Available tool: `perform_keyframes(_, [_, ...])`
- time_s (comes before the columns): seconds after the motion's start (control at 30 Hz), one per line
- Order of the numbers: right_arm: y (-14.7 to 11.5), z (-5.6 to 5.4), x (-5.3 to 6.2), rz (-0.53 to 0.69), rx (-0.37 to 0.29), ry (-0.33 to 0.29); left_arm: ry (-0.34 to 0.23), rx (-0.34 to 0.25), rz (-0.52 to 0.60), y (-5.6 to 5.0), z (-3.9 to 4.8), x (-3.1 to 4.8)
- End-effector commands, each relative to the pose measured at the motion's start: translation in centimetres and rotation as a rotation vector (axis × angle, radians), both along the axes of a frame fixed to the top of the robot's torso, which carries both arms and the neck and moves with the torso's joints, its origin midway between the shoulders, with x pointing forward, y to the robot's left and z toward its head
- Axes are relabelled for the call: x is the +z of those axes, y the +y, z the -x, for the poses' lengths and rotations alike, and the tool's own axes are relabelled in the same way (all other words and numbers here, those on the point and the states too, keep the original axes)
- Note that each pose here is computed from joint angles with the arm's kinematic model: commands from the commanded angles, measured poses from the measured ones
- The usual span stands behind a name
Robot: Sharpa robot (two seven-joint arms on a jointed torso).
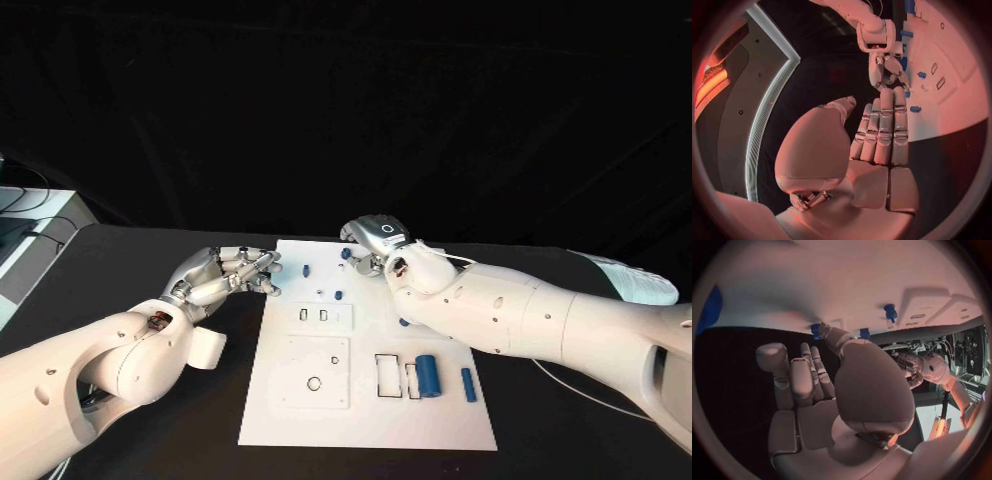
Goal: Assemble the parts on the task board
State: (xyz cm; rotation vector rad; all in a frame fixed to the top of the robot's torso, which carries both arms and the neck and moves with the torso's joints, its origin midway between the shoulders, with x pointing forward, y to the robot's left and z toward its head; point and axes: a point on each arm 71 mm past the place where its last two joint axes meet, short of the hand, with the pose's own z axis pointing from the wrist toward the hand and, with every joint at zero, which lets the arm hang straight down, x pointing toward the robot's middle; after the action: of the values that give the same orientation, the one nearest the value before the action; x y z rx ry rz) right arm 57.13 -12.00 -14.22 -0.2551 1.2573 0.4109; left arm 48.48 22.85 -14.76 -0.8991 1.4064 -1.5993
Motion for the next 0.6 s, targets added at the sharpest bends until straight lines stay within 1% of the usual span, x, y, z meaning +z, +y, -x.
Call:
perform_keyframes(0.03, [-0.6, 0.5, 0.5, -0.048, 0.015, -0.035, -0.001, -0.014, 0.005, 0.0, -0.02, 0.03])
perform_keyframes(0.2, [-2.3, 1.0, 1.2, -0.118, -0.001, -0.007, 0.001, -0.008, 0.005, 0.3, -0.16, -0.06])
perform_keyframes(0.27, [-3.4, 1.2, 1.5, -0.158, -0.014, 0.017, 0.002, -0.006, 0.006, 0.4, -0.22, -0.11])
perform_keyframes(0.43, [-6.6, 1.6, 2.0, -0.241, -0.059, 0.118, 0.009, 0.000, 0.007, 0.7, -0.29, -0.45])
perform_keyframes(0.5, [-7.9, 1.6, 2.1, -0.248, -0.073, 0.163, 0.013, 0.000, 0.008, 0.8, -0.28, -0.66])
perform_keyframes(0.57, [-9.8, 1.5, 2.3, -0.249, -0.101, 0.220, 0.016, 0.000, 0.009, 0.8, -0.29, -0.83])
perform_keyframes(0.6, [-10.4, 1.4, 2.3, -0.247, -0.111, 0.236, 0.016, 0.000, 0.009, 0.8, -0.29, -0.87])
